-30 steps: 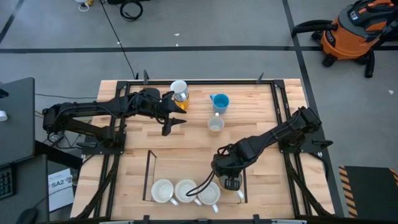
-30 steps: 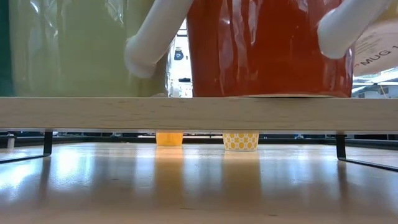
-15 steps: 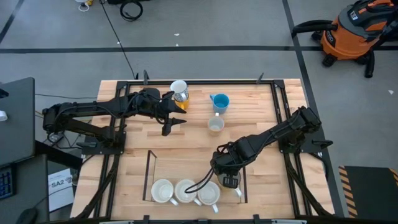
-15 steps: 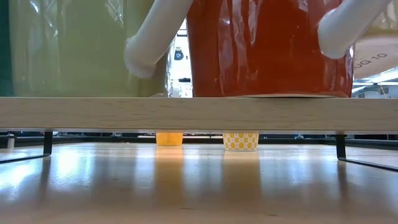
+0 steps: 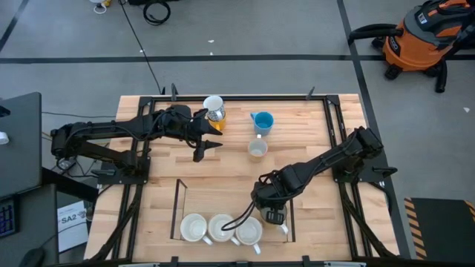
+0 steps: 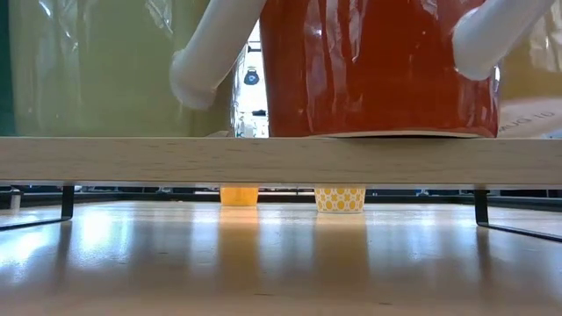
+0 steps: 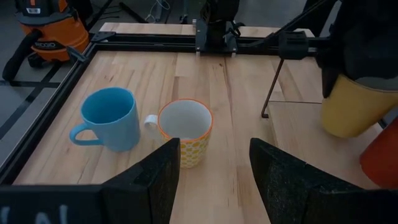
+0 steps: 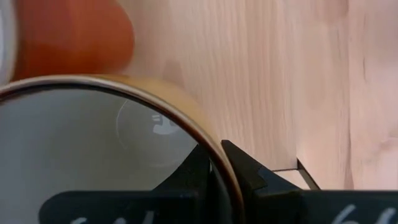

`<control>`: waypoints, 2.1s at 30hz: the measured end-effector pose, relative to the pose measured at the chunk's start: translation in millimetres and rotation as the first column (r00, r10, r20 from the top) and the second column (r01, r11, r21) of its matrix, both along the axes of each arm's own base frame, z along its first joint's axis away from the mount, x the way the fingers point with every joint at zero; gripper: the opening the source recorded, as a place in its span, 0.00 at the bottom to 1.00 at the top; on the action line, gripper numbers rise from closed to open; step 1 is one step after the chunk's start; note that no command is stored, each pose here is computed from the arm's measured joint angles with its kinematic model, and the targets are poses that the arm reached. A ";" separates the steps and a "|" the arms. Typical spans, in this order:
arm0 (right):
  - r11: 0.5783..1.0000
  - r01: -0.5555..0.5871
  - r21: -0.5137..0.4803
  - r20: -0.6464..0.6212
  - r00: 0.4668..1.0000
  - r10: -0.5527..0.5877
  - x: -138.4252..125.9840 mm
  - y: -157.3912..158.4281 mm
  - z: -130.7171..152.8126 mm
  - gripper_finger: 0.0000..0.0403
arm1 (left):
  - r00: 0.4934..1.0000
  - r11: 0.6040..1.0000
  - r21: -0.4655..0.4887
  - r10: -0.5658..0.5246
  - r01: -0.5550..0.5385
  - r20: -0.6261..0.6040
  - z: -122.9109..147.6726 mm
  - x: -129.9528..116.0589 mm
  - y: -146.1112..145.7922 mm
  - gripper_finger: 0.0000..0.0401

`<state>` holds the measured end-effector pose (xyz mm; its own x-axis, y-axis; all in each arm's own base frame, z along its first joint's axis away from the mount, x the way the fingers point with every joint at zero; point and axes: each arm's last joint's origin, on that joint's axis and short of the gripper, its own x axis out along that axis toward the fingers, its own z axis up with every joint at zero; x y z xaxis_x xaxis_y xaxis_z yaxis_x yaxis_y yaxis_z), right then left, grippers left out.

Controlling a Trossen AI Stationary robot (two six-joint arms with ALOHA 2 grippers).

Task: Place coffee mugs
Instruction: Put the light yellow mug on the shelf, then adjust the mugs on the shelf

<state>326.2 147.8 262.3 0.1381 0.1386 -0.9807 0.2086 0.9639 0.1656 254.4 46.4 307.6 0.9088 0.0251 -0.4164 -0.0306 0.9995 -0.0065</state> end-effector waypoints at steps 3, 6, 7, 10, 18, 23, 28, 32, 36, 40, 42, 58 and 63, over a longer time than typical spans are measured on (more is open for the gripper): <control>1.000 -0.001 0.001 0.010 1.000 0.001 1.1 -0.5 0.4 0.09 | 1.000 1.000 0.000 0.000 0.000 0.000 0.0 0.0 0.0 0.50; 1.000 0.000 -0.013 0.009 1.000 0.000 0.5 -0.9 0.2 0.09 | 1.000 1.000 0.000 0.000 0.000 0.000 0.0 0.0 0.0 0.50; 1.000 0.000 -0.013 0.010 1.000 0.001 0.6 -0.8 0.2 0.09 | 1.000 1.000 0.000 0.000 0.000 0.000 0.0 0.0 0.0 0.50; 1.000 -0.007 -0.012 0.017 1.000 0.008 0.9 -0.6 -1.6 0.10 | 1.000 1.000 0.000 0.000 0.000 0.000 0.0 0.0 0.0 0.50; 0.999 -0.011 -0.030 -0.019 1.000 0.010 -3.0 -2.4 -15.6 0.11 | 1.000 1.000 0.000 0.000 0.000 0.000 0.0 0.0 0.0 0.50; 0.999 -0.011 -0.030 -0.023 1.000 0.010 -4.4 -3.0 -17.9 0.11 | 1.000 1.000 0.000 0.000 0.000 0.000 0.0 0.0 0.0 0.50; 1.000 -0.011 -0.026 -0.015 1.000 0.010 -3.6 -2.7 -18.0 0.11 | 1.000 1.000 0.000 0.000 0.000 0.000 0.0 0.0 0.0 0.50; 1.000 -0.011 -0.025 -0.012 1.000 0.011 -3.3 -2.5 -18.0 0.11 | 1.000 1.000 0.000 0.000 0.000 0.000 0.0 0.0 0.0 0.50; 1.000 -0.011 -0.025 -0.012 1.000 0.010 -3.3 -2.5 -18.1 0.11 | 1.000 1.000 0.000 0.000 0.000 0.000 0.0 0.0 0.0 0.50; 1.000 -0.011 -0.019 -0.017 1.000 0.011 -3.0 -2.0 -19.6 0.15 | 1.000 1.000 0.000 0.000 0.000 0.000 0.0 0.0 0.0 0.50; 1.000 -0.014 -0.009 -0.027 1.000 0.014 -3.5 -1.8 -20.1 0.19 | 1.000 1.000 0.000 0.000 0.000 0.000 0.0 0.0 0.0 0.50; 1.000 -0.014 0.017 -0.024 1.000 0.014 -5.3 -2.5 -15.6 0.34 | 1.000 0.999 -0.039 0.017 -0.017 0.001 0.0 0.0 0.0 0.50; 0.999 -0.014 0.038 0.026 1.000 0.013 -12.3 -5.9 2.1 0.34 | 0.999 0.987 -0.155 -0.031 0.036 0.031 4.6 -2.0 -4.2 0.50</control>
